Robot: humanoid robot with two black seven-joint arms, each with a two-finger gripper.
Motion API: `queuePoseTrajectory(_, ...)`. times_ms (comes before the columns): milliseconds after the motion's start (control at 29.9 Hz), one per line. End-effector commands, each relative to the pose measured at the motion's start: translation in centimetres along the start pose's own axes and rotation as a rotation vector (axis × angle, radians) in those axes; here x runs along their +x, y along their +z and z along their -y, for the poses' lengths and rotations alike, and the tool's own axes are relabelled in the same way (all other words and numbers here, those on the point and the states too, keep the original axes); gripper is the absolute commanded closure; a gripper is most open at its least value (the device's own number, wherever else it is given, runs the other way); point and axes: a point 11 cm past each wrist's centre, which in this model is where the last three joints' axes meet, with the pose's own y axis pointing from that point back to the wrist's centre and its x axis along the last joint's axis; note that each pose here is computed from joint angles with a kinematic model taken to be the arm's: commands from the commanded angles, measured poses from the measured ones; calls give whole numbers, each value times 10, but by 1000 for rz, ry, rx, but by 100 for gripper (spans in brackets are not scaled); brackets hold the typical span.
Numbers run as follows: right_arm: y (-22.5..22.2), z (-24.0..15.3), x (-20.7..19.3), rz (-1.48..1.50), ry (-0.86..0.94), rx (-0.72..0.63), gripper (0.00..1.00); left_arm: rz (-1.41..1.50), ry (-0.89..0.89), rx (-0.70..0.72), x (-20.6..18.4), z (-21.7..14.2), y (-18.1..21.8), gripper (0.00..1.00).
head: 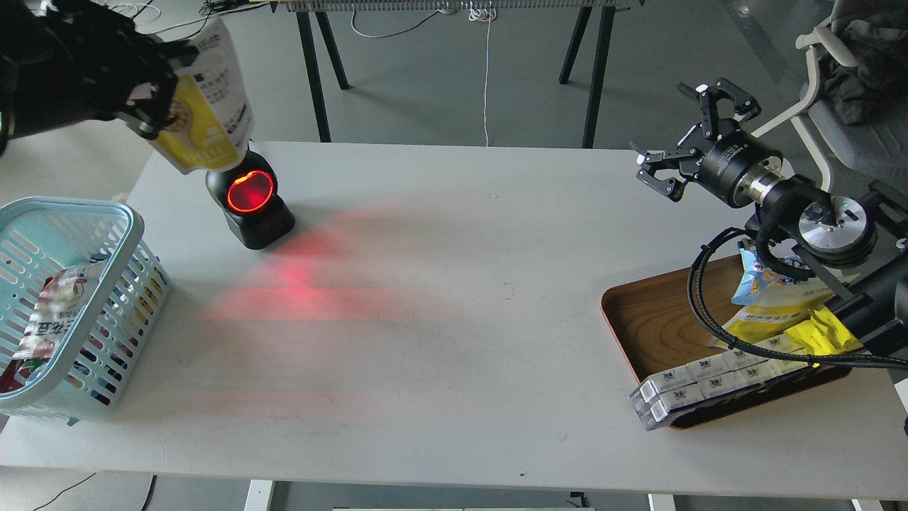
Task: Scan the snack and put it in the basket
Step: 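Move the pouch over the blue basket and release it inside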
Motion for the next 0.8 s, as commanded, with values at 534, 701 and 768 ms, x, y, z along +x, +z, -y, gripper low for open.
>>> queuePoseTrajectory(534, 5, 3, -3, 8, -9, -5, 4, -170, -316, 179, -144, -101, -71, 100)
queuePoseTrajectory(701, 5, 3, -3, 8, -8, -6, 4, -175, -338, 154, -175, -109, -55, 100)
queuePoseTrajectory(768, 5, 3, -3, 8, -8, -5, 4, -175, -338, 145, -183, -109, -49, 100)
